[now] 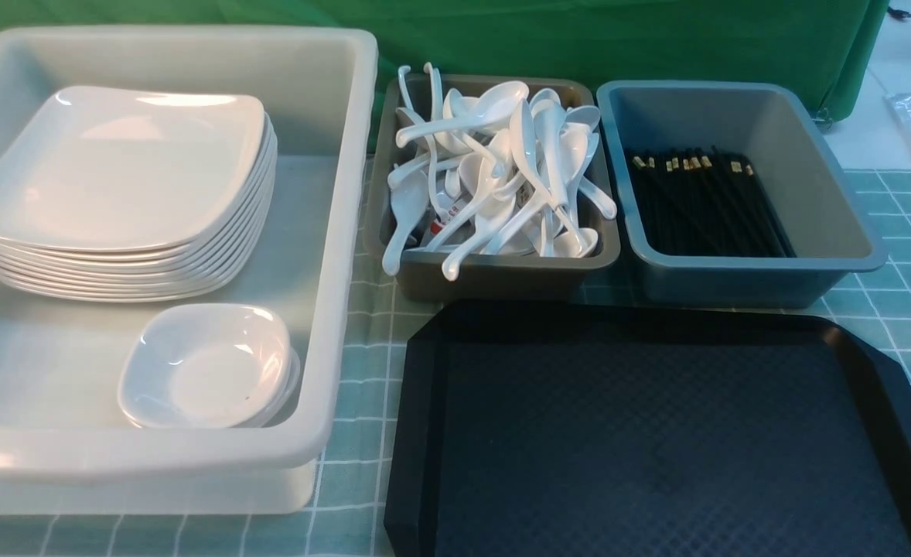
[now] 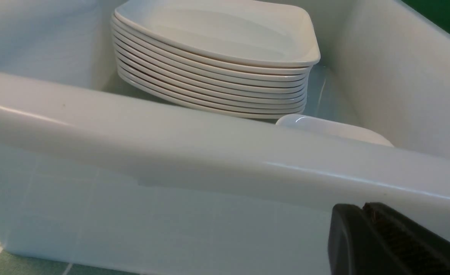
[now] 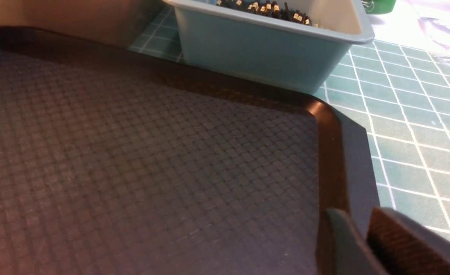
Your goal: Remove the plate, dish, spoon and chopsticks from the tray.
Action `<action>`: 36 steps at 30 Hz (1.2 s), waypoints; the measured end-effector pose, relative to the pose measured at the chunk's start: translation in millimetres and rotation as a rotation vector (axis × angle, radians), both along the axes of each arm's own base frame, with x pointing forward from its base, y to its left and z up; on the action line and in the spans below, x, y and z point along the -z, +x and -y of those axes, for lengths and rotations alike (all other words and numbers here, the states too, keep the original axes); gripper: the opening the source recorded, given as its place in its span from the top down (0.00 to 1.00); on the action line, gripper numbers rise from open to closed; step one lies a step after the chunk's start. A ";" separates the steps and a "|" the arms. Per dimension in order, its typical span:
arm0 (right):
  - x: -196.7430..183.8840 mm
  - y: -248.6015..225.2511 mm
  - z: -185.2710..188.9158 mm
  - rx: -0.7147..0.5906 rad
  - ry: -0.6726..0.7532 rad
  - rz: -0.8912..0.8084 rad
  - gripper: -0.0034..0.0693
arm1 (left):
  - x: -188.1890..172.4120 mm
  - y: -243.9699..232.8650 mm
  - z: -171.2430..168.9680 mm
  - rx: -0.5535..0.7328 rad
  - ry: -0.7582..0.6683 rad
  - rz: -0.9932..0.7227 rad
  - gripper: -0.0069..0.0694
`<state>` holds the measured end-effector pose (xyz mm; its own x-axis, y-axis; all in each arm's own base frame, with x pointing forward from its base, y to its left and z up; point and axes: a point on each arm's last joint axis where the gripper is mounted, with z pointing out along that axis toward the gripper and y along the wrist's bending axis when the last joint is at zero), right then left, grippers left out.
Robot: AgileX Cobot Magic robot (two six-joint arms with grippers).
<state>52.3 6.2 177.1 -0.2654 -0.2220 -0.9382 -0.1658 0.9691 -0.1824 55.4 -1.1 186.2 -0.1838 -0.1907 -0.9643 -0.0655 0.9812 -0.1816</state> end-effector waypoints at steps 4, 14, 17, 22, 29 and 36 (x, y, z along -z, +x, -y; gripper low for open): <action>0.0 0.0 0.0 0.000 0.000 0.000 0.72 | 0.0 0.0 0.0 0.000 0.000 0.000 0.89; 0.0 0.0 0.0 0.000 0.000 0.000 0.69 | 0.0 0.0 0.0 0.000 -0.002 0.000 0.89; 0.0 0.0 0.0 0.000 0.000 0.000 0.69 | 0.0 0.0 0.0 0.000 -0.002 0.000 0.89; 0.0 0.0 0.0 0.000 0.000 0.000 0.68 | 0.0 0.0 0.0 -0.001 -0.002 0.000 0.89; 0.0 0.0 0.0 0.000 0.000 0.000 0.68 | 0.0 0.0 0.0 -0.001 -0.002 0.000 0.89; 0.0 0.0 0.0 0.000 0.000 0.000 0.68 | 0.0 0.0 0.0 -0.001 -0.003 0.000 0.89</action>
<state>52.3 6.2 177.1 -0.2654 -0.2220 -0.9382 -0.1658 0.9691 -0.1824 55.4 -1.1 186.2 -0.1835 -0.1939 -0.9637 -0.0664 0.9806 -0.1847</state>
